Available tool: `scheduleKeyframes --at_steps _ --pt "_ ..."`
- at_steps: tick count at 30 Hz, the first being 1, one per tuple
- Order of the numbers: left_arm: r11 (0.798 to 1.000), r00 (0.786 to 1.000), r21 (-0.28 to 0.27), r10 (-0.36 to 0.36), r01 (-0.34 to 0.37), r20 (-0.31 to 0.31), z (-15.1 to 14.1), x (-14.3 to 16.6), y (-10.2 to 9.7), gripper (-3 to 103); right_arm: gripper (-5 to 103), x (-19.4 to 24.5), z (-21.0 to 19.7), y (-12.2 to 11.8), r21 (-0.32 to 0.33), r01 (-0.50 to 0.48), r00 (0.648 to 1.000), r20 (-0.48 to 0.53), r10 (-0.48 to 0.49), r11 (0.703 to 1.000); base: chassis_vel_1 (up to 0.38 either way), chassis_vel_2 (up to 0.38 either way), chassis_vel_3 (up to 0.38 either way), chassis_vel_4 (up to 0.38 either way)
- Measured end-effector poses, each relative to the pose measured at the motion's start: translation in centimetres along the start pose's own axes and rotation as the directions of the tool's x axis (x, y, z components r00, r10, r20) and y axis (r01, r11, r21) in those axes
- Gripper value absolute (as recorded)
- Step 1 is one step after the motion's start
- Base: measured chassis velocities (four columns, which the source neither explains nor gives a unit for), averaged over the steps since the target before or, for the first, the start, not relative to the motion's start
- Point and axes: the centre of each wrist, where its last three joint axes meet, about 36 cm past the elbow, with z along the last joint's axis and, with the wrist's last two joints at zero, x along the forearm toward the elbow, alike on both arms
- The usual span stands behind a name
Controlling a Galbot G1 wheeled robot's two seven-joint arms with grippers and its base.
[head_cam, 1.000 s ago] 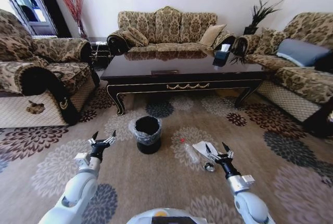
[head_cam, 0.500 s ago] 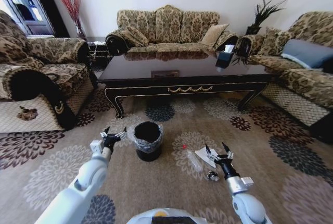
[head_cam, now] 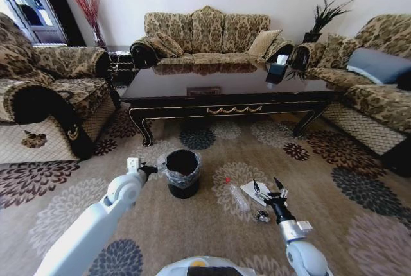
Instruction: Move to the front of the table and pick up the trash from the floor, then place it into the trash bin.
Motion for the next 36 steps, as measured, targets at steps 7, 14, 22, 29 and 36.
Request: scheduleKeyframes --at_steps 7,14,22,29,36 --pt "0.99 0.994 0.143 0.02 -0.005 -0.105 -3.0 -2.4 -1.4 100 100 0.3 0.0 -0.2 0.009 -0.003 1.0 -0.005 0.003 1.0 0.0 0.0 0.0 0.0" --pt "0.986 0.989 0.167 -0.006 0.03 -0.145 -4.2 -3.6 -1.1 99 100 0.3 0.0 -0.2 0.009 -0.005 1.0 -0.005 0.005 1.0 0.0 0.0 0.0 0.0" --pt "0.977 0.978 0.198 -0.032 0.074 -0.204 -4.7 -6.2 0.2 98 100 0.1 0.0 -0.3 0.01 -0.006 1.0 -0.001 0.006 1.0 0.0 0.0 0.0 0.0" --pt "0.968 0.964 0.233 -0.035 0.099 -0.262 -5.1 -9.7 0.0 98 100 0.3 0.1 -0.3 0.01 -0.006 1.0 -0.004 0.006 1.0 0.0 0.0 0.0 0.0" --pt "0.958 0.949 0.263 -0.027 0.114 -0.313 -4.9 -11.9 -0.6 97 100 0.5 0.0 -0.8 0.012 -0.02 1.0 -0.003 0.02 1.0 0.0 0.0 0.0 0.0"
